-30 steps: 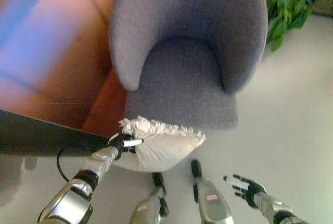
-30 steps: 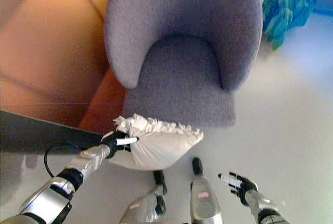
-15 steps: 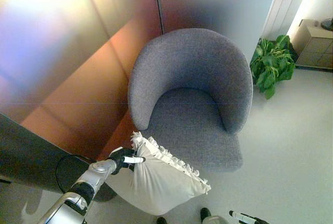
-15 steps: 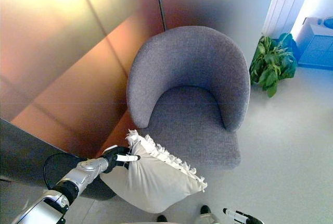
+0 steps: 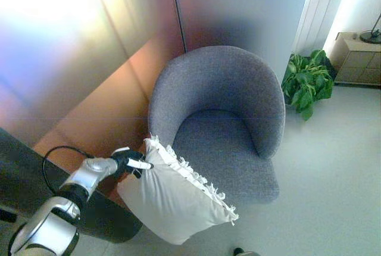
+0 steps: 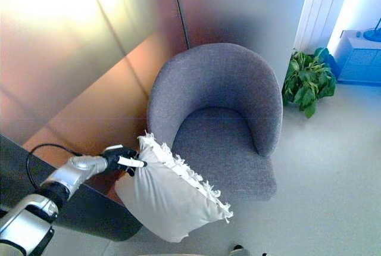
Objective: Pick up the pillow and put it on the sofa.
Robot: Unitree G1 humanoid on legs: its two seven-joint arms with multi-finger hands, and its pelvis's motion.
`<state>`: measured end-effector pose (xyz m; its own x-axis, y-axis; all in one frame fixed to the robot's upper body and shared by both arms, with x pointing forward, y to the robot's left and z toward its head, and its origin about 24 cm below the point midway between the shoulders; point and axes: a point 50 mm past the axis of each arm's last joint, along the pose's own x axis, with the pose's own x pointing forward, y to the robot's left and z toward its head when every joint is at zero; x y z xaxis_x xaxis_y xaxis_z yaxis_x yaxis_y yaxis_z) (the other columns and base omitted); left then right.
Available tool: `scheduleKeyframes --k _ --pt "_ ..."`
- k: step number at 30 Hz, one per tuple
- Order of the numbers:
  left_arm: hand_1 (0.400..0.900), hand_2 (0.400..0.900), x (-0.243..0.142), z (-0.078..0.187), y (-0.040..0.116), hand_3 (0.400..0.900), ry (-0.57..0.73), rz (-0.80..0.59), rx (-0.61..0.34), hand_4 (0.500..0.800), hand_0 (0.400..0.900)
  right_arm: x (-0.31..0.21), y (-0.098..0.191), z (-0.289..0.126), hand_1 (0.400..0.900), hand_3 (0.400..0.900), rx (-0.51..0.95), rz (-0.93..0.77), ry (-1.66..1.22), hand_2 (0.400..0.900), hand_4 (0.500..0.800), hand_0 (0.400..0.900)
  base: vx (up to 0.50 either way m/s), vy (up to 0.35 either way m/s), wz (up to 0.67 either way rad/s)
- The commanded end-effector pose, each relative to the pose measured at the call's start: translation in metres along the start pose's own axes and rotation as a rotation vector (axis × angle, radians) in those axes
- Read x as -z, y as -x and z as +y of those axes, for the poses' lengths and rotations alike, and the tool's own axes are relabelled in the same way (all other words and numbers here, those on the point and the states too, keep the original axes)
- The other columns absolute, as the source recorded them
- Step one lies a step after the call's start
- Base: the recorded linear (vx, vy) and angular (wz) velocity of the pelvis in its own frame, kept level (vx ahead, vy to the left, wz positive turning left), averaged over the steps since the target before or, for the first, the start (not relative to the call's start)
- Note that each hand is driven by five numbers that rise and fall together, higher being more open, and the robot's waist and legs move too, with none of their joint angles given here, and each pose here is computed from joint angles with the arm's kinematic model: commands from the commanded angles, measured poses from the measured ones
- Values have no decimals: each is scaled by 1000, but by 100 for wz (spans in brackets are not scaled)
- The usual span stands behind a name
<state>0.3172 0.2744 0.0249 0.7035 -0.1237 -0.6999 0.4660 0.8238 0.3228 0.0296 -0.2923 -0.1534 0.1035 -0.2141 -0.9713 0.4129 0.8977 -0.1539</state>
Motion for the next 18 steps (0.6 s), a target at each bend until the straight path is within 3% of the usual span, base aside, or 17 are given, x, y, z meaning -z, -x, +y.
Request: scheduleKeyframes --k 1,11,18 --pt "400 400 -118 86 60 400 -52 -327 -283 500 400 4 3 -16 900 900 44 16 -50 900 800 900 59 -45 -22" --pt "400 400 -155 105 89 400 -49 -410 -388 500 400 25 4 -25 900 900 74 46 -154 900 800 900 37 -53 -23" --pt "400 400 -173 95 88 400 -73 -446 -357 500 400 39 5 -26 900 900 74 67 -201 900 800 900 24 -63 -17"
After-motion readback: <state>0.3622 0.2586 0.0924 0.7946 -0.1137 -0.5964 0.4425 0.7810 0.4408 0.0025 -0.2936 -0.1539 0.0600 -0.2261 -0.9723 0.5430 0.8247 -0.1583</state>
